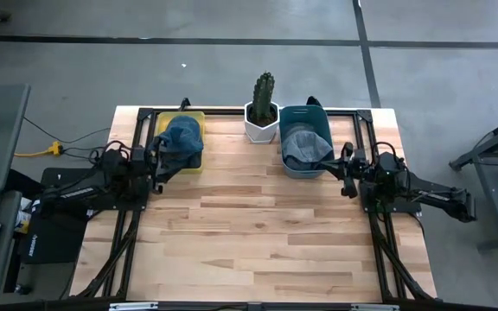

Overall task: Pick & Place hat
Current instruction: Return to Home Position

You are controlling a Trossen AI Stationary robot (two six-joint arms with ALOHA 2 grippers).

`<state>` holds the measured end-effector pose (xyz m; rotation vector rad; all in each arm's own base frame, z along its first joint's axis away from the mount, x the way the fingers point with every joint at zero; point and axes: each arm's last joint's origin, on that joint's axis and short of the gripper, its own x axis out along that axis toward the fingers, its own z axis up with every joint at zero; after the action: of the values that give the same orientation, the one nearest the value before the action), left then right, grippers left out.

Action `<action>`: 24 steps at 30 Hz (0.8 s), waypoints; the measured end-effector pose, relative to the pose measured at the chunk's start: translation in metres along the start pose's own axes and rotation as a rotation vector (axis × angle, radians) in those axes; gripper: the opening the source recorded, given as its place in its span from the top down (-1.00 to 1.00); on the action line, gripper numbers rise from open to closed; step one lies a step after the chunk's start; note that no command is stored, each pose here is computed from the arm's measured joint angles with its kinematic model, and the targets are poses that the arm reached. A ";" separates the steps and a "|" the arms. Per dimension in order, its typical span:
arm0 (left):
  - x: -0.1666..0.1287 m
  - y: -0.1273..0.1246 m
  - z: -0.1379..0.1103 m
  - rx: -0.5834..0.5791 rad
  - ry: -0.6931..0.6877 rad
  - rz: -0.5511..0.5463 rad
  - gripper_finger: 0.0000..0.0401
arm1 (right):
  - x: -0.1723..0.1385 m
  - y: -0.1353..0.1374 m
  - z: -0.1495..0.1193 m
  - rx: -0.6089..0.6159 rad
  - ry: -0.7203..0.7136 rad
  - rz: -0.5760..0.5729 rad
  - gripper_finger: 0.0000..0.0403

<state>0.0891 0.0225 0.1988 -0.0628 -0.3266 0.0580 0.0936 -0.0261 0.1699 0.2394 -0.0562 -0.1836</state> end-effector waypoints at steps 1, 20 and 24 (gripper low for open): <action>0.000 0.000 0.000 -0.007 0.001 -0.002 -0.12 | 0.000 0.000 0.000 -0.004 0.000 0.000 1.00; 0.000 0.001 -0.006 -0.021 0.059 0.002 -0.12 | 0.000 0.000 0.000 -0.004 0.001 0.000 1.00; 0.000 0.001 -0.008 -0.026 0.079 0.005 -0.12 | 0.000 0.000 0.000 -0.003 0.001 0.000 1.00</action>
<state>0.0913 0.0230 0.1913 -0.0910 -0.2482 0.0563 0.0936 -0.0261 0.1697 0.2363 -0.0547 -0.1836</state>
